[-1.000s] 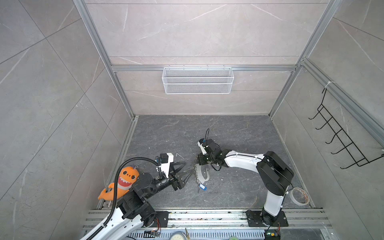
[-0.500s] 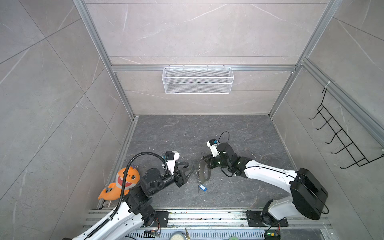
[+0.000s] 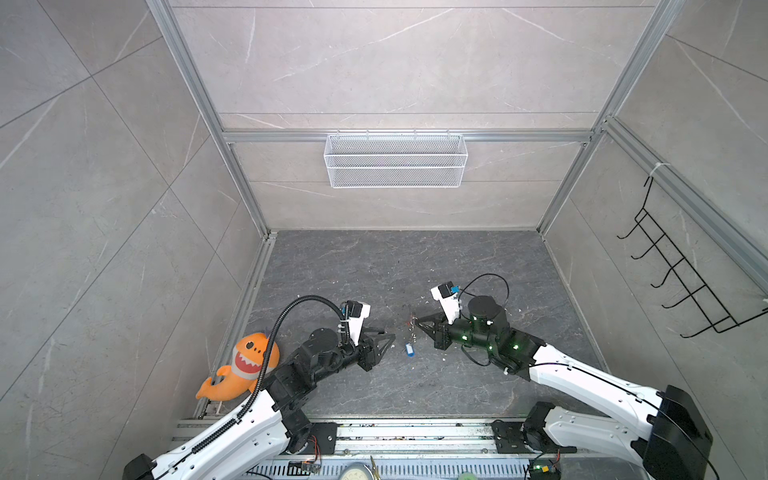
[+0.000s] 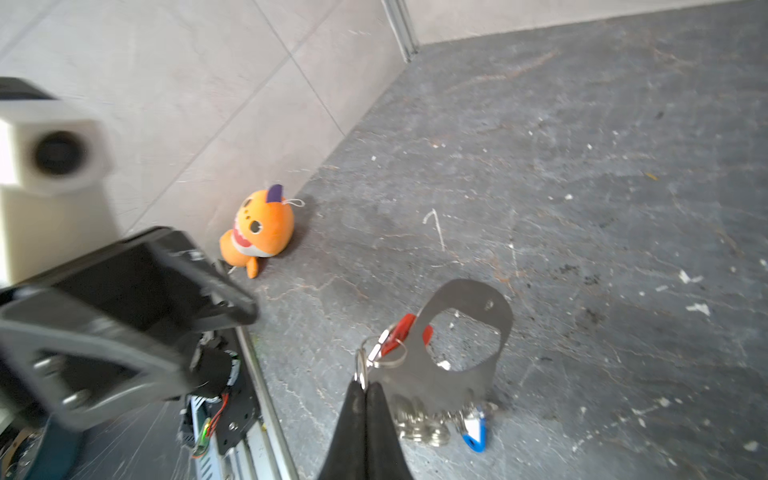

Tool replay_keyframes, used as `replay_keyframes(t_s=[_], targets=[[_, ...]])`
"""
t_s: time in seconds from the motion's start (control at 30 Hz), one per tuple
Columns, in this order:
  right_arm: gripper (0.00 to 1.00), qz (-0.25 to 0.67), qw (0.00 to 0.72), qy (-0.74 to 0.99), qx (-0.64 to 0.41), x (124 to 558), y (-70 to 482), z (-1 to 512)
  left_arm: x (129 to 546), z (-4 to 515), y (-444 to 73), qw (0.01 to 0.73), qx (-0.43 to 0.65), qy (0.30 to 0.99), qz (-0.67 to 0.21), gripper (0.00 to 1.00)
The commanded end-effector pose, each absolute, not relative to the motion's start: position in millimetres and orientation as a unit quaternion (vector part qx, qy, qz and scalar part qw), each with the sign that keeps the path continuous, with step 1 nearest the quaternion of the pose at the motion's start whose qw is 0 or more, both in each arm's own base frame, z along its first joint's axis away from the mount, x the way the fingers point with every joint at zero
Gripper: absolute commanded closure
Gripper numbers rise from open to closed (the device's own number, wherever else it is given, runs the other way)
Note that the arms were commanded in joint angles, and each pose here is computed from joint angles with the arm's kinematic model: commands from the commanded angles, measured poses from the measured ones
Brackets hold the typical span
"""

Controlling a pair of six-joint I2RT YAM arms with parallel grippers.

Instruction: Remove the keys from the keyring

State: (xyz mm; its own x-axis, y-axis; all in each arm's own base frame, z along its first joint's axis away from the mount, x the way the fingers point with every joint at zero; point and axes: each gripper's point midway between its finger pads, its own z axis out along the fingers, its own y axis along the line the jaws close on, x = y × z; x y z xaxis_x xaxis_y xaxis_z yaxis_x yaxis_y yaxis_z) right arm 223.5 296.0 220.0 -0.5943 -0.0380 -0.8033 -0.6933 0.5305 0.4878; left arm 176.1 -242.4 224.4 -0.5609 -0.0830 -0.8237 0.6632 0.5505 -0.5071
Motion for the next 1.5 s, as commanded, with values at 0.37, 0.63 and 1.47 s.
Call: replay_keyframes(t_s=[0.37,0.63,1.47], targets=[[1.00,0.490,0.399,0.726,-0.272,186,290,264,160,295,-266,0.460,0.249,0.678,-0.516,0.61],[1.00,0.503,0.398,0.716,-0.275,179,291,271,156,306,-276,0.454,0.263,0.657,-0.541,0.54],[1.00,0.507,0.436,0.702,-0.245,176,296,288,162,305,-289,0.435,0.262,0.660,-0.553,0.71]])
